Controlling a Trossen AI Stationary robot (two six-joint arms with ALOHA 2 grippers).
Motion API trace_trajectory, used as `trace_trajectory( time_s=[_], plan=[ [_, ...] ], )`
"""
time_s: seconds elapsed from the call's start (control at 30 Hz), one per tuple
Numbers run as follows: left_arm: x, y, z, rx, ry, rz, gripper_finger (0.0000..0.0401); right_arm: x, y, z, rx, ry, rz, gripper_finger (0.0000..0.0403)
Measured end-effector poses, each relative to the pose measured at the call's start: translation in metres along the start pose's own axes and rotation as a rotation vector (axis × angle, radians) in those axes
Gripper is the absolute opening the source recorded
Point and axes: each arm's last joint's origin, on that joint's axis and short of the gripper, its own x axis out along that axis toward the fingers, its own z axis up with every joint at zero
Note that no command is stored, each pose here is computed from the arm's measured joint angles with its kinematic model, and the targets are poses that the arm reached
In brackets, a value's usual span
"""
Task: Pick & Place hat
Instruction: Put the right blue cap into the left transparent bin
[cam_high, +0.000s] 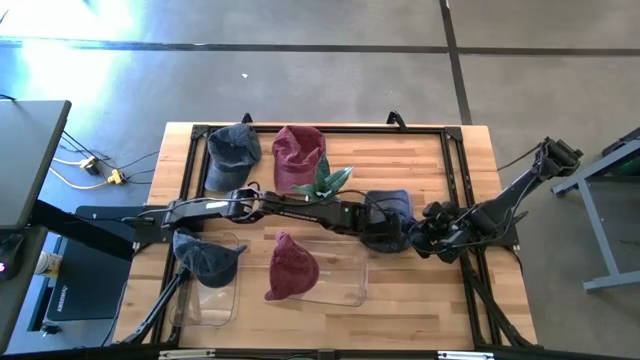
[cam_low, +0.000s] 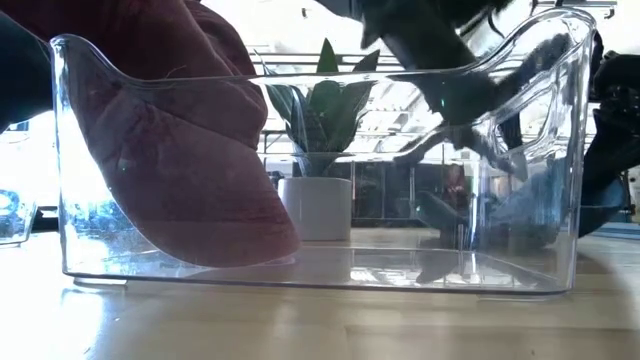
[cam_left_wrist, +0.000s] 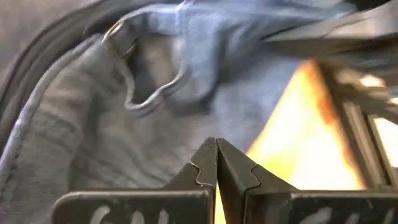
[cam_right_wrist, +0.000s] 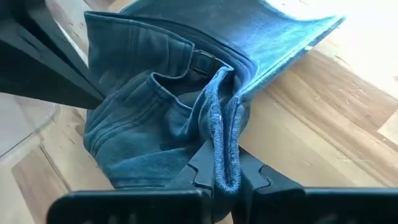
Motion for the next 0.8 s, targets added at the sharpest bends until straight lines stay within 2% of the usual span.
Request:
trace_trajectory(
  time_s=[0.23, 0.37, 0.43, 0.57, 0.8],
  plan=[
    [0.025, 0.013, -0.009, -0.011, 0.014, 0.036, 0.0000, -0.002, 0.006, -0.002, -0.017, 0.030, 0.066, 0.0011],
    [0.037, 0.011, -0.010, -0.017, -0.019, -0.028, 0.0000, -0.008, 0.012, 0.001, -0.015, 0.030, 0.104, 0.0010],
    [0.048, 0.019, -0.016, -0.008, 0.004, 0.000, 0.0000, -0.013, 0.017, 0.004, -0.028, 0.026, 0.127, 0.0006],
    [0.054, 0.013, -0.016, -0.004, 0.023, -0.111, 0.0000, -0.023, 0.025, 0.012, -0.043, 0.023, 0.169, 0.0009],
    [0.054, 0.016, -0.017, 0.040, 0.021, -0.073, 0.0000, -0.021, 0.023, 0.009, -0.061, 0.051, 0.152, 0.0006]
  ],
)
